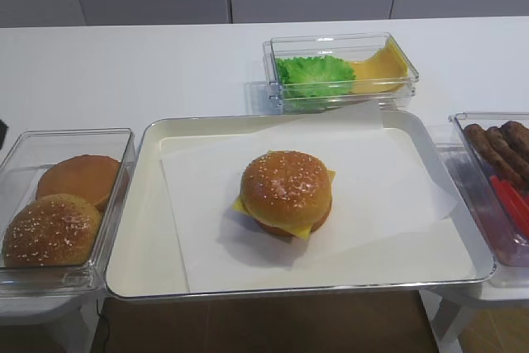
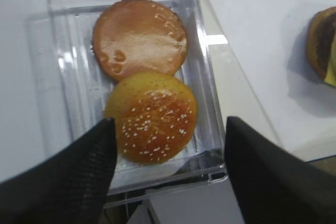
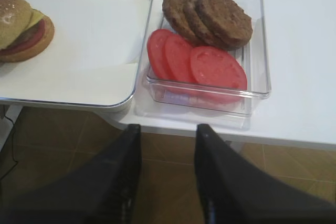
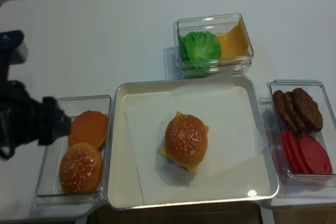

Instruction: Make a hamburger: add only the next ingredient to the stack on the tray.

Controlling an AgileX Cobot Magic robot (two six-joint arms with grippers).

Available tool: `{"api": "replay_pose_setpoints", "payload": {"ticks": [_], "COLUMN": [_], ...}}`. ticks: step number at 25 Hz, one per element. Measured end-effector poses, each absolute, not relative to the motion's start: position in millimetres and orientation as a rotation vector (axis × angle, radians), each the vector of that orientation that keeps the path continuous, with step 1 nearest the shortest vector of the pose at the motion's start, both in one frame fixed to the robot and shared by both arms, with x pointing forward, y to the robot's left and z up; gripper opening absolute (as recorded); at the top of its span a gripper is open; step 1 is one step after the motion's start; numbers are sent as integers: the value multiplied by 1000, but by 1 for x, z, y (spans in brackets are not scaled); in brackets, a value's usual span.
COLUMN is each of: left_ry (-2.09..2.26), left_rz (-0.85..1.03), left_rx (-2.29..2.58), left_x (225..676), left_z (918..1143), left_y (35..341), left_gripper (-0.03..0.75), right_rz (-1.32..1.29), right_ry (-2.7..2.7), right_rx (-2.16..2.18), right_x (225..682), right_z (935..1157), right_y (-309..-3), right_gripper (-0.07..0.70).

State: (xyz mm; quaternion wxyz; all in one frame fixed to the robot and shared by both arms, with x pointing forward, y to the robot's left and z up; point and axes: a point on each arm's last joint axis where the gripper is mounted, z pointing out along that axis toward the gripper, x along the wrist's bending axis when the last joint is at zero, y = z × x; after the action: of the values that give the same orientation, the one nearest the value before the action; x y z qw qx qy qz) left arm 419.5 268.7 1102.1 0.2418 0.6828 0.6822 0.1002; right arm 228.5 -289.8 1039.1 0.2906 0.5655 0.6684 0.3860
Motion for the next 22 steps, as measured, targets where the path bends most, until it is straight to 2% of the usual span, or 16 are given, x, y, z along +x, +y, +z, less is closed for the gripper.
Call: {"api": "replay_pose_setpoints", "payload": {"ticks": [6, 11, 18, 22], "left_ry": [1862, 1847, 1804, 1783], "left_rz": [475, 571, 661, 681], "left_rx": [1802, 1769, 1699, 1674], "left_x": [375, 338, 299, 280], "left_z": [1128, 1140, 1148, 1136], "left_y": [284, 292, 299, 301], "left_gripper": [479, 479, 477, 476], "right_rz": [1030, 1030, 1030, 1030], "right_ry": [1783, 1783, 1783, 1783], "right_rx": [1508, 1508, 1508, 1508], "right_x": [229, 229, 229, 229], "right_z": [1039, 1039, 1039, 1039], "right_y": [-290, -290, -290, -290], "right_gripper": [260, 260, 260, 260]}}
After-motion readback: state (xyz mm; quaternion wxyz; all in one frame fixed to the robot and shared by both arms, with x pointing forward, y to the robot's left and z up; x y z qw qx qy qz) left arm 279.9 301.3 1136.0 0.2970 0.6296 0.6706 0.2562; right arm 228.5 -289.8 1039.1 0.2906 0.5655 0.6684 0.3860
